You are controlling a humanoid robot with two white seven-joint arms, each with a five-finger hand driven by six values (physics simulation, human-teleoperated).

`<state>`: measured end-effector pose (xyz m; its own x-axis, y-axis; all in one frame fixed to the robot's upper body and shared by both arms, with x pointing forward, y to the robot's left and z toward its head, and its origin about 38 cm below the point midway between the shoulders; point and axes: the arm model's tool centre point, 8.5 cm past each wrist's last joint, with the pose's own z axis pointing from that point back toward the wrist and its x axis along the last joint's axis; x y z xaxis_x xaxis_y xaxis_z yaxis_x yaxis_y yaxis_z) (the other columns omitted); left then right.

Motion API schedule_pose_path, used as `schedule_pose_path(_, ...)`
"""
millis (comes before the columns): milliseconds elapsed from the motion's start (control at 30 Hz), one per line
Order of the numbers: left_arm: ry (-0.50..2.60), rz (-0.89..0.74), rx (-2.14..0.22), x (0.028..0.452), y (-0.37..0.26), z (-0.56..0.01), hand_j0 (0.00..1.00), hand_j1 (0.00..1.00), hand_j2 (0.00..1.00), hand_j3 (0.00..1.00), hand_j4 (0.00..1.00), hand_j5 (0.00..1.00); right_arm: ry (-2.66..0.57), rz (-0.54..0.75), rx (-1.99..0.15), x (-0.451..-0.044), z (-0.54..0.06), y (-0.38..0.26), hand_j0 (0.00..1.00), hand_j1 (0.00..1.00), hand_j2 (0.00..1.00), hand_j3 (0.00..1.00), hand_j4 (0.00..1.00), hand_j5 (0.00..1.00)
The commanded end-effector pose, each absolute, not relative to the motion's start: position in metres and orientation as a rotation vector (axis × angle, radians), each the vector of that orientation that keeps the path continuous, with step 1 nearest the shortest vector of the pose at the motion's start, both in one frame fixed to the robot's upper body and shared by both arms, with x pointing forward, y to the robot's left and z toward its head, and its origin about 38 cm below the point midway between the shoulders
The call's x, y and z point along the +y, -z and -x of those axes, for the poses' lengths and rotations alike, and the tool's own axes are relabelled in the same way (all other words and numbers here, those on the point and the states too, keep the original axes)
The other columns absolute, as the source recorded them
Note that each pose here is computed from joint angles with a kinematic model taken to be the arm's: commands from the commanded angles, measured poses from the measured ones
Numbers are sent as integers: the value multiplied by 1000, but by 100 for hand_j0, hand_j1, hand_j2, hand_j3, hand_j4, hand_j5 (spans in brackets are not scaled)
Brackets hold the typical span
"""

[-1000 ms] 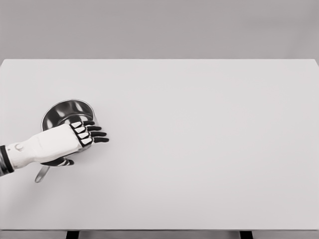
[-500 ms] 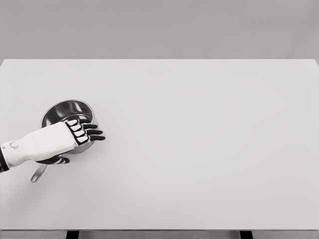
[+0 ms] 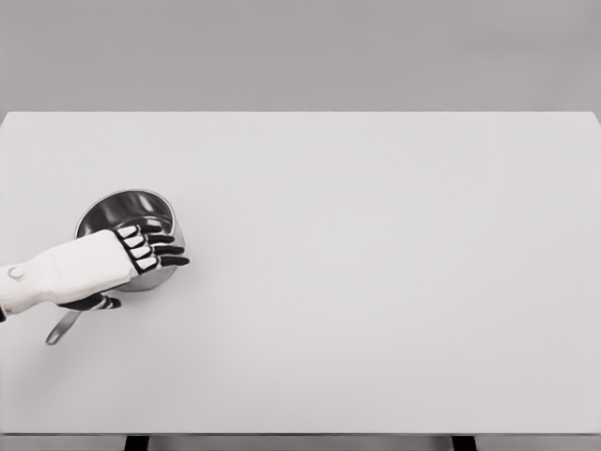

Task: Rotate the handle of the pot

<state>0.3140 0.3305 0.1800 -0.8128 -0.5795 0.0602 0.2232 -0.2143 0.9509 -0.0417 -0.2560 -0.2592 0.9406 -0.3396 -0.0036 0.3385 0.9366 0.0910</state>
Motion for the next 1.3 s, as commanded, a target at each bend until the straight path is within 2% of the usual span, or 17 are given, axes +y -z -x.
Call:
schedule_pose_path(0,2065,-434,-1535,334,-184,-315,100,100,100,100,100,100,346,-91,-12,-256,42,259,100,100,100,100,100,100)
schedule_pose_path(1267,2005,-485,-1536,356,-205,-315,100,100,100,100,100,100,346,-91,-12,-256,42,259,100,100,100,100,100,100)
